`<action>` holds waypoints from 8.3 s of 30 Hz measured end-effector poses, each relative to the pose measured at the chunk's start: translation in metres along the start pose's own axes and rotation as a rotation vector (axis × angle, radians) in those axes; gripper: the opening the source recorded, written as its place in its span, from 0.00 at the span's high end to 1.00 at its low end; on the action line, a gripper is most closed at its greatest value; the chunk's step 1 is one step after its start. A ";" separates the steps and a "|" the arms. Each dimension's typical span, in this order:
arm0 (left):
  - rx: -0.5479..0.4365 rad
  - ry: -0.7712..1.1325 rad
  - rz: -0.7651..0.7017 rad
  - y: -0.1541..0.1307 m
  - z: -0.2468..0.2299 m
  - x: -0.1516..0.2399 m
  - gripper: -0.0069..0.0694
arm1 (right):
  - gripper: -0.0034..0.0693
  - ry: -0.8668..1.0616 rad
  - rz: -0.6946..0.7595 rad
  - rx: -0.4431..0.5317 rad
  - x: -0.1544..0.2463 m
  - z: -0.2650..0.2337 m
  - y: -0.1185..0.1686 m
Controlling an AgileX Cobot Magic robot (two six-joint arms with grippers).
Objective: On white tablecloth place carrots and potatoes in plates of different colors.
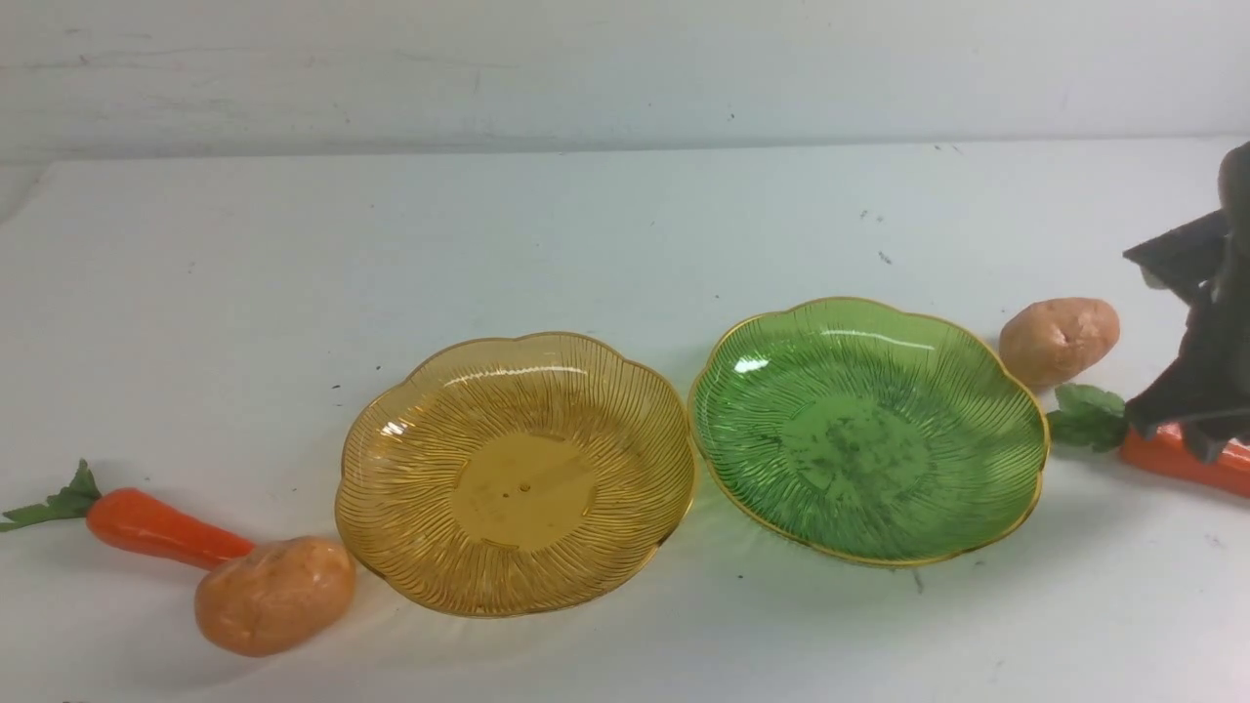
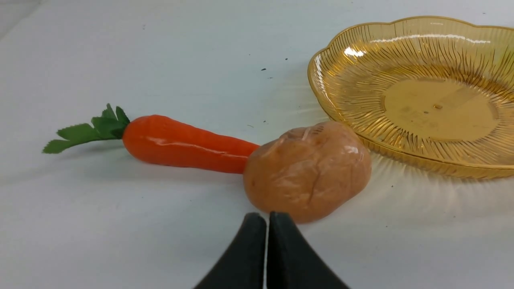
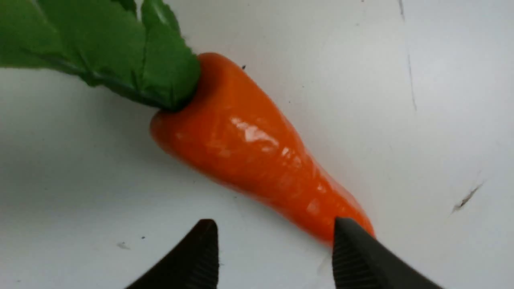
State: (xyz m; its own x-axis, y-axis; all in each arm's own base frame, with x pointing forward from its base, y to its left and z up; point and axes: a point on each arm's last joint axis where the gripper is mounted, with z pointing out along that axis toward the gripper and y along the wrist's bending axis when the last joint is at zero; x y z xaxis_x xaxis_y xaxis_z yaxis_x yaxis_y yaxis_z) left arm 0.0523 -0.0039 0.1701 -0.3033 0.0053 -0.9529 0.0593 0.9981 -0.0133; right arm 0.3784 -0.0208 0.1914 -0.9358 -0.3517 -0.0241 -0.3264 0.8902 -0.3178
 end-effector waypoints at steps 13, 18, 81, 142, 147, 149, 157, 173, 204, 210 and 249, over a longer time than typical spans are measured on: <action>0.000 0.000 0.000 0.000 0.000 0.000 0.91 | 0.13 0.044 -0.243 0.011 -0.008 0.036 0.006; 0.000 0.000 0.000 0.000 0.000 0.000 0.91 | 0.25 0.076 -0.275 0.011 -0.011 0.047 0.007; 0.000 0.000 0.000 0.000 0.000 0.000 0.91 | 0.94 -0.358 0.802 -0.294 -0.055 -0.070 -0.002; 0.000 0.000 0.000 0.000 0.000 0.000 0.91 | 0.20 -0.430 0.348 -0.704 -0.139 -0.133 0.082; 0.000 0.000 0.000 0.000 0.000 0.000 0.91 | 0.20 -0.387 -0.048 -0.680 -0.133 -0.146 0.206; 0.000 0.000 0.000 0.000 0.000 0.000 0.91 | 0.20 -0.390 -0.140 -0.612 -0.129 -0.149 0.232; 0.000 0.000 0.000 0.000 0.000 0.000 0.91 | 0.18 -0.389 -0.343 -0.372 -0.122 -0.121 0.312; 0.000 0.000 0.000 0.000 0.000 0.000 0.91 | 0.12 -0.422 -0.313 -0.327 -0.124 -0.142 0.302; 0.266 -0.051 -1.008 -0.018 -0.003 -0.015 0.91 | 0.97 -1.279 -0.102 -0.424 0.209 -0.264 0.119; 0.298 -0.144 -1.145 -0.015 -0.006 -0.027 0.91 | 0.97 -1.314 -0.093 -0.397 0.220 -0.249 0.118; 0.439 1.055 0.378 -0.013 0.216 -0.121 0.01 | 0.97 -1.107 -0.148 -0.241 0.224 -0.227 0.112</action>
State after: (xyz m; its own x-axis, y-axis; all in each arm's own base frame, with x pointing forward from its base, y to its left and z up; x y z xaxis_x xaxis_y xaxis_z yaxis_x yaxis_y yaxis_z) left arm 0.2933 -0.0303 0.2205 -0.8137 0.5442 -0.2043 0.5684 0.8185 -0.0840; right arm 0.1023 0.0661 0.3651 -0.2939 -0.4134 -0.8618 -0.5522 0.8094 -0.2000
